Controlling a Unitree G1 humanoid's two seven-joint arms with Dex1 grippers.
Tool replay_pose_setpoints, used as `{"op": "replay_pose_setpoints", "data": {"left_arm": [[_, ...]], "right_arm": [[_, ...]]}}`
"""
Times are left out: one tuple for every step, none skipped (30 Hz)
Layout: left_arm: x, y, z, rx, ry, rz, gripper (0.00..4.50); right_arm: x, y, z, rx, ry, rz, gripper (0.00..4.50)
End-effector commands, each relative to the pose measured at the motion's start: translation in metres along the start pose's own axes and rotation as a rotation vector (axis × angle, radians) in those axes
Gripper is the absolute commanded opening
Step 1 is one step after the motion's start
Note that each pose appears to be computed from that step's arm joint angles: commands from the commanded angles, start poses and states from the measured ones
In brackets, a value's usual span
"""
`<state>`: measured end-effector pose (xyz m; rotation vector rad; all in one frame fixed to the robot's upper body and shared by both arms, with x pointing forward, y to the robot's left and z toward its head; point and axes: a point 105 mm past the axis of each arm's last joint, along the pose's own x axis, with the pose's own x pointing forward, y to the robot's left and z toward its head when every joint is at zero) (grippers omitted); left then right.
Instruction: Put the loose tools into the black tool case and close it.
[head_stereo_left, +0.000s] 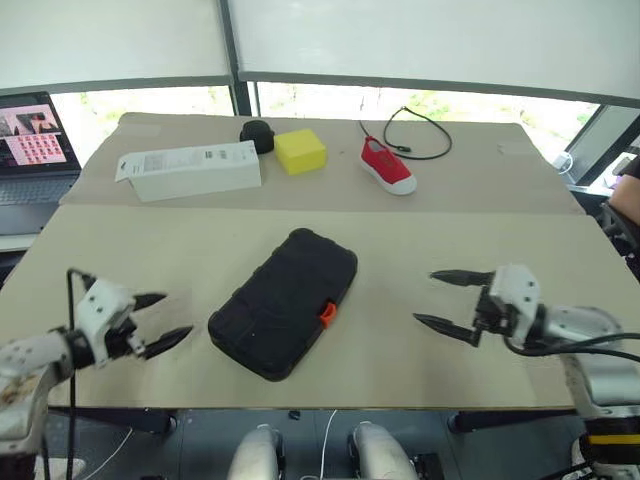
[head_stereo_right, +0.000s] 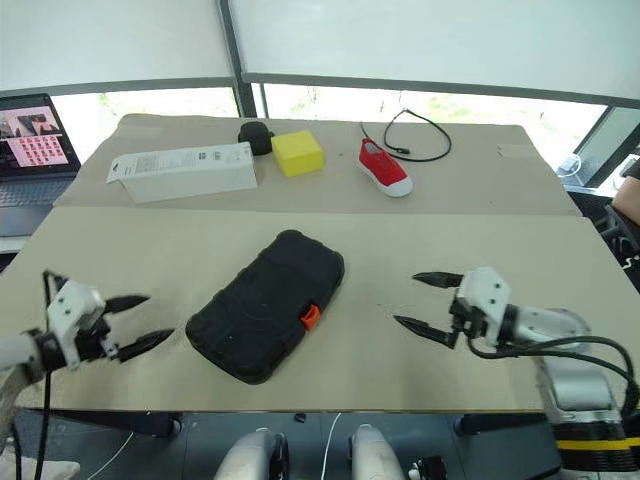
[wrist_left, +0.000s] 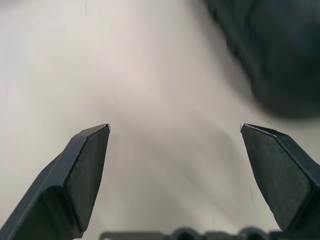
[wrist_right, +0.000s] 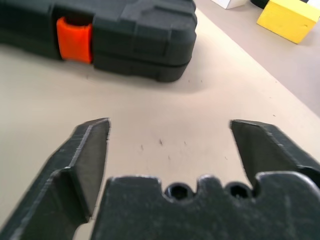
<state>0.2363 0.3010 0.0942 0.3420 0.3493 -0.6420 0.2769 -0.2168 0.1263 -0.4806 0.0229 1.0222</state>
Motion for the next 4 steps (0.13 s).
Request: {"op": "replay_pose_setpoints", "data": {"left_arm": [[-0.0074, 0.0085, 0.0127, 0.063, -0.059, 0.063, 4.5], [-0.0059, 0.0082, 0.0137, 0.077, -0.063, 0.07, 4.5], [-0.0046, 0.0069, 0.0149, 0.08, -0.07, 0.071, 4.5], [-0.0034, 0.0058, 0.0158, 0.081, -0.075, 0.07, 4.5]], "right_arm": [[-0.0104, -0.0129, 0.004, -0.033, -0.036, -0.027, 4.39], [-0.0103, -0.0149, 0.0027, -0.033, -0.037, -0.033, 4.39], [-0.0094, -0.0159, 0.0006, -0.045, -0.031, -0.041, 4.39], [-0.0088, -0.0167, -0.0011, -0.054, -0.027, -0.045, 4.39]]}}
